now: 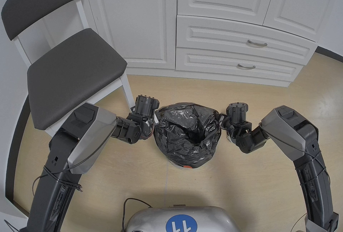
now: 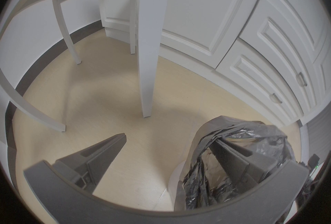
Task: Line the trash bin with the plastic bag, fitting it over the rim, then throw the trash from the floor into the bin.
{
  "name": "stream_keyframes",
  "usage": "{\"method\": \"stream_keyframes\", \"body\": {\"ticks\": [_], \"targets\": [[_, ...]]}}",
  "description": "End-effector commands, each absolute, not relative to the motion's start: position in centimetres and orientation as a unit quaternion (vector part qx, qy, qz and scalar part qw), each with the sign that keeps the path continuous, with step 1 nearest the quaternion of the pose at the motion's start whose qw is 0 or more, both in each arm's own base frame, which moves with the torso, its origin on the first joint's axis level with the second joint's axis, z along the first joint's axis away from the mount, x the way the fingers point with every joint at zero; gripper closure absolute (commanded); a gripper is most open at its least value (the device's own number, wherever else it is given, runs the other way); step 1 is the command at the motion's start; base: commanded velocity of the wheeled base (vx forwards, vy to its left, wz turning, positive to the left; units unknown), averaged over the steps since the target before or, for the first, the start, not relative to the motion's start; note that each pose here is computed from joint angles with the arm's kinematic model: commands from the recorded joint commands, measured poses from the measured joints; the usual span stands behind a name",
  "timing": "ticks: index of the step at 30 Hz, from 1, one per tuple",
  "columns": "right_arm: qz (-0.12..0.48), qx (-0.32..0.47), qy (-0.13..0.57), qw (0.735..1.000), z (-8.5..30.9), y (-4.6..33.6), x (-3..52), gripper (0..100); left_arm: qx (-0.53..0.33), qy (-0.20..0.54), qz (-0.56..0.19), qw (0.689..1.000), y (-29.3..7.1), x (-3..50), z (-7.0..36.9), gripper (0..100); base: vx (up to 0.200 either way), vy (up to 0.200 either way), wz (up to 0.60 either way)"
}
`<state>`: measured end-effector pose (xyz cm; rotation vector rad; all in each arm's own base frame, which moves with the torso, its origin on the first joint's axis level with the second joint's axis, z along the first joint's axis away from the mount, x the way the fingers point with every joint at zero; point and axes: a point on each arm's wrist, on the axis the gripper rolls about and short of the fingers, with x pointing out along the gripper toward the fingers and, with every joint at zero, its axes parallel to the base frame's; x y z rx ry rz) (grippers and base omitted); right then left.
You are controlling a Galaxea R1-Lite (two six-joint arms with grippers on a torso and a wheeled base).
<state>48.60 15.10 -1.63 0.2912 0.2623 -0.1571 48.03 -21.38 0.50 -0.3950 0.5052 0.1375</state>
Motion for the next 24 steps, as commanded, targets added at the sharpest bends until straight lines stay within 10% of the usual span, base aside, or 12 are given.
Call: {"method": "stream_keyframes", "body": {"ticks": [1,24], "targets": [[-0.074,0.162,0.111,0.978,-1.4,15.6,49.4,0,-0.219,0.225,0.064,0.947,-21.6,48.5,1.7,0,0.0,0.0,0.0],[-0.1,0.147,0.158,0.971,-4.2,14.2,50.1,0,-0.179,0.272,0.11,0.939,-21.6,48.8,-0.8,0,0.0,0.0,0.0]]}}
